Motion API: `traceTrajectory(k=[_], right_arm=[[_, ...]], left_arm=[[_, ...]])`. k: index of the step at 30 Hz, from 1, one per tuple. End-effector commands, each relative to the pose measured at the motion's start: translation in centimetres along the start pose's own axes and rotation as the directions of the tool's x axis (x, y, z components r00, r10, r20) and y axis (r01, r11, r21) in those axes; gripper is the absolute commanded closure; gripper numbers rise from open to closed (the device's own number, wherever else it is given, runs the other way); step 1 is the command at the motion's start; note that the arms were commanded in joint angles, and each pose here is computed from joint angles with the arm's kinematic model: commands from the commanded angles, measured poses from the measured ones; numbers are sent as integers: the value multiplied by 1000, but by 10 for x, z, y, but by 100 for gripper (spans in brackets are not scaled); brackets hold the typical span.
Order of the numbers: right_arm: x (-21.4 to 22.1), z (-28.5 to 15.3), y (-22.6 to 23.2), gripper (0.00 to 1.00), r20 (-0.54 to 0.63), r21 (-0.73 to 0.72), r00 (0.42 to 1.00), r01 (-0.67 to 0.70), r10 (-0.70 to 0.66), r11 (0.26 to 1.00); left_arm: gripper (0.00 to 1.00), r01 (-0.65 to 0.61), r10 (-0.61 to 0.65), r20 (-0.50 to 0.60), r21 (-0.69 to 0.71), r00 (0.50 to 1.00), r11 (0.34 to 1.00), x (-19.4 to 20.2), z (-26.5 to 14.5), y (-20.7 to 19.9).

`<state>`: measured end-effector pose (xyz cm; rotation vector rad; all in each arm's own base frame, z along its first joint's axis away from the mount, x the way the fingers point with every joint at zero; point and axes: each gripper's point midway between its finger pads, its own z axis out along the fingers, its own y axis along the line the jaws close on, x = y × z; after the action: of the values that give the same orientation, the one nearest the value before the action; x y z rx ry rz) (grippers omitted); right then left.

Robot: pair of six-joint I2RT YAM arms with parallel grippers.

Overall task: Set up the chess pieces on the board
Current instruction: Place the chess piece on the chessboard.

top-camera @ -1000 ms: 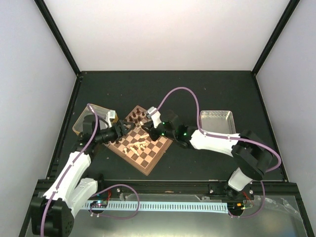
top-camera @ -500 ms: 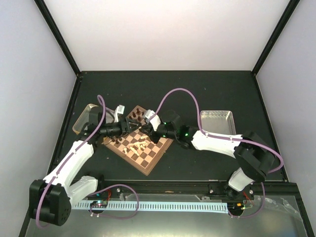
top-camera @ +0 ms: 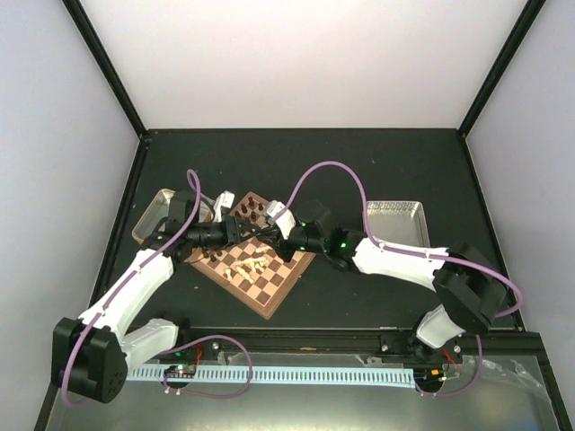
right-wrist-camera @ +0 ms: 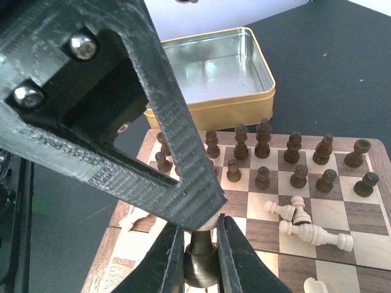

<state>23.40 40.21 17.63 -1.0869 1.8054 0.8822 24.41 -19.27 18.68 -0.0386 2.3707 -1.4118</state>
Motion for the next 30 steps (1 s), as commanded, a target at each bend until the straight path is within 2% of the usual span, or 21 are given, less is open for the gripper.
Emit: traceTrajectory(k=[1, 4, 8, 10, 13, 16, 19, 22, 26, 30], right_arm=[[-16, -8, 7, 98, 52, -19, 998, 46, -45, 999], [-16, -8, 7, 97, 44, -19, 998, 52, -51, 998], [-15, -8, 4, 95, 36, 2, 999, 28, -29, 1000], [-12, -9, -3, 88, 17, 39, 1000, -16, 16, 999], [-2, -17, -15, 70, -3, 113, 995, -97, 98, 989], [7, -35, -24, 56, 19, 169, 983, -183, 183, 968], [20, -58, -37, 50, 55, 253, 957, -289, 284, 923], [41, -83, -61, 48, 97, 391, 911, -404, 400, 827], [70, -123, -97, 48, 178, 569, 820, -536, 543, 623], [93, -164, -120, 48, 288, 657, 726, -624, 624, 424]], left_arm=[[74, -48, 48, -18, 21, 999, 999, -5, 1, -15], [79, -55, 56, -33, 23, 998, 998, -3, 5, -16], [92, -70, 71, -50, 27, 996, 997, 0, 8, -18], [96, -84, 85, -43, 19, 995, 996, 0, 7, -18], [97, -117, 117, -16, -18, 993, 993, -2, 7, -15], [97, -169, 171, 23, -87, 985, 982, -8, 8, -11], [97, -217, 228, 54, -161, 972, 963, -13, 15, -8], [97, -272, 292, 56, -231, 955, 934, -16, 31, -7], [97, -375, 400, 19, -309, 916, 874, -15, 61, -14], [98, -479, 497, -50, -369, 866, 797, -8, 99, -13]])
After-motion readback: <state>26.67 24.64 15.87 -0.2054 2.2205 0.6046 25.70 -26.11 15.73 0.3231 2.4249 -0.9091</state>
